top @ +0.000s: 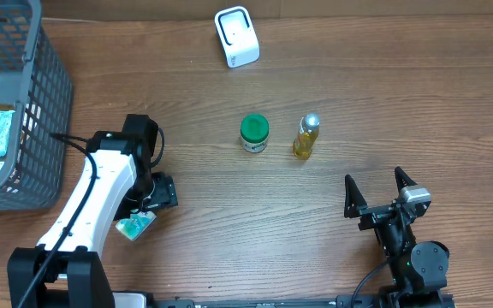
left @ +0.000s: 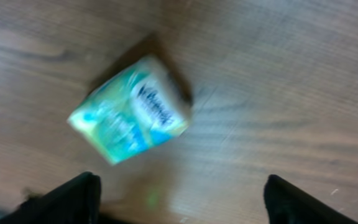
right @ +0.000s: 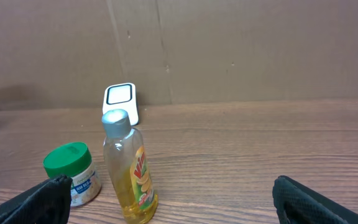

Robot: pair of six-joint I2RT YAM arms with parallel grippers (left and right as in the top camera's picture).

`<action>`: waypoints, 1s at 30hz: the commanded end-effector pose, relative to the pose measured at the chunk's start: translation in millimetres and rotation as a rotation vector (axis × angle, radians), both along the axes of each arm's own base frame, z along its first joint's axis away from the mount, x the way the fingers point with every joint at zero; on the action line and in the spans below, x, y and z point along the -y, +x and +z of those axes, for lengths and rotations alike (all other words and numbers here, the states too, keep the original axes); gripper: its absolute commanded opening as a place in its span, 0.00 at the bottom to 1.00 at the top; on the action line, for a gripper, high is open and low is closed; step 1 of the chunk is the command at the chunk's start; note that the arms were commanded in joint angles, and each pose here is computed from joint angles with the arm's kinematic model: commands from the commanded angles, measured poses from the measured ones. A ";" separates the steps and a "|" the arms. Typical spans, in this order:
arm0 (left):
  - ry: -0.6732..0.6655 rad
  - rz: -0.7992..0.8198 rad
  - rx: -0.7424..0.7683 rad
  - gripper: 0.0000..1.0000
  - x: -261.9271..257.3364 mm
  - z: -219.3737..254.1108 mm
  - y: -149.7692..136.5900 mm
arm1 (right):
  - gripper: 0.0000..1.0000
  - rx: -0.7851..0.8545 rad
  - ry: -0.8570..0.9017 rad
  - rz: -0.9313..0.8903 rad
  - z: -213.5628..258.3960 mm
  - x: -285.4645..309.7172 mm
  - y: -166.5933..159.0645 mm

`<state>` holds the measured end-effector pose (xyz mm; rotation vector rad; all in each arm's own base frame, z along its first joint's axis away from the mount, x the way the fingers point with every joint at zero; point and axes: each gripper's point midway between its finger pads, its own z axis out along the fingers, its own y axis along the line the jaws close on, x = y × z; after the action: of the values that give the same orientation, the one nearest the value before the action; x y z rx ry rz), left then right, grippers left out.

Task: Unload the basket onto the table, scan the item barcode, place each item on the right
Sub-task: 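Lower the left gripper and grasp the blue Kleenex tissue pack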

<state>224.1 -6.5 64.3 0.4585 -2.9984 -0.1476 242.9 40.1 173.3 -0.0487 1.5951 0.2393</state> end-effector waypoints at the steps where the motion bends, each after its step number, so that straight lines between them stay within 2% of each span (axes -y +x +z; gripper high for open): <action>1: -0.054 0.057 -0.001 0.79 8.9 -9.2 -2.5 | 1.00 0.000 -0.003 -0.008 -2.9 1.7 0.5; 5: 0.072 0.127 0.008 0.72 -11.6 -23.5 -9.4 | 1.00 0.000 -0.004 -0.008 -3.0 1.7 0.5; 9: 0.084 0.166 0.001 0.65 -13.5 -42.0 -20.9 | 1.00 0.000 -0.003 -0.008 -2.9 1.7 0.5; 12: 0.079 0.167 0.044 0.60 -13.4 -51.7 -14.8 | 1.00 0.000 -0.003 -0.008 -2.9 1.7 0.5; 14: 0.071 0.161 0.094 0.55 -12.6 -55.0 -3.7 | 1.00 -0.001 -0.004 -0.008 -3.0 1.7 0.5; 18: 0.003 0.055 0.230 0.51 -2.2 -54.8 33.1 | 1.00 0.000 -0.003 -0.008 -2.9 1.7 0.5; 20: -0.116 -0.018 0.305 0.50 19.0 -52.3 53.4 | 1.00 0.000 -0.003 -0.008 -2.9 1.7 0.5; 21: -0.246 -0.134 0.398 0.53 43.2 -44.6 74.9 | 1.00 0.000 -0.003 -0.008 -2.9 1.7 0.5; 25: -0.254 -0.208 0.471 0.60 47.0 -36.5 92.1 | 1.00 0.000 -0.003 -0.008 -2.9 1.7 0.5; 27: -0.249 -0.309 0.533 0.61 50.4 -16.9 111.9 | 1.00 0.000 -0.003 -0.008 -2.9 1.7 0.5; 30: -0.242 -0.315 0.549 0.62 50.9 22.1 129.7 | 1.00 -0.001 -0.004 -0.008 -3.0 1.7 0.5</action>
<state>322.5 -50.2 40.7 0.1391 -3.4550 0.3236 242.9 40.2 173.3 -0.0490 1.5951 0.2396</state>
